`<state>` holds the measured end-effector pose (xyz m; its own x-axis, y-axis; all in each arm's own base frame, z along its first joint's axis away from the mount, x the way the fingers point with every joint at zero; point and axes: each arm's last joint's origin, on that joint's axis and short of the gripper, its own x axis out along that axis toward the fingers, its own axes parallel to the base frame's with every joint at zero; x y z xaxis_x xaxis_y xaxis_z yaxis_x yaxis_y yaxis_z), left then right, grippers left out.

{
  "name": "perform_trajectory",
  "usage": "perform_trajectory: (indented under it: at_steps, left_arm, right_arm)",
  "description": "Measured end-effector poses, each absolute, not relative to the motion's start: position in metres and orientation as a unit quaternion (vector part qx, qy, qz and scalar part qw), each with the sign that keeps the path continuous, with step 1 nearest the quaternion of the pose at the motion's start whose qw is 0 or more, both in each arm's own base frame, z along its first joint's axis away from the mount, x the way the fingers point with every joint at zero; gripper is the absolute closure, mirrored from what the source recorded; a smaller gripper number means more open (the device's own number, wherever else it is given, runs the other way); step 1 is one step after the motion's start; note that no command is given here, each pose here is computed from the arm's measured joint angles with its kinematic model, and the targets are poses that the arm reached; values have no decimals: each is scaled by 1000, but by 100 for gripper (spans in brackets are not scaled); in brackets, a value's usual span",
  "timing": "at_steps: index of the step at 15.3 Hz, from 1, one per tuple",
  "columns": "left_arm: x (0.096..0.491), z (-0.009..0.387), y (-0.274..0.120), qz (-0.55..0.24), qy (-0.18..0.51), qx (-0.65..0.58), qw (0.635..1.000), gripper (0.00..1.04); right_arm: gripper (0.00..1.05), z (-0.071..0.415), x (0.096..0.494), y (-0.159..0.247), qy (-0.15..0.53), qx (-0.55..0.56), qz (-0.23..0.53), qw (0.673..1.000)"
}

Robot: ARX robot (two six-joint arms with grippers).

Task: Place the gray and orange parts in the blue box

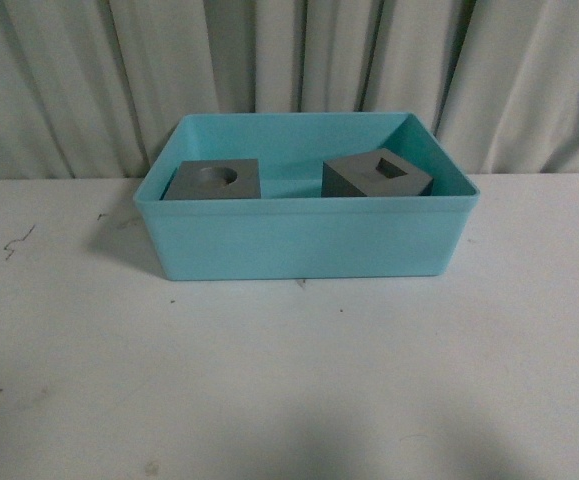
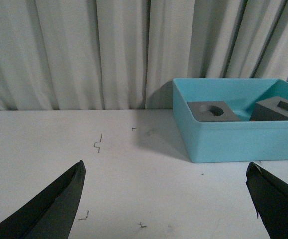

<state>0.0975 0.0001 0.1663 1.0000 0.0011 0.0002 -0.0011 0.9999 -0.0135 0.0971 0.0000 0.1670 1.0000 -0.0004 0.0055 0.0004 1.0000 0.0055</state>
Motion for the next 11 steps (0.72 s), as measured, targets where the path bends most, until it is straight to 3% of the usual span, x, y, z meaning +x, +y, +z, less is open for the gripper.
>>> perform_trajectory:
  at_steps: [11]
  left_arm:
    - [97, 166, 0, 1, 0, -7, 1000, 7]
  right_arm:
    - [6, 167, 97, 0, -3, 3, 0, 1000]
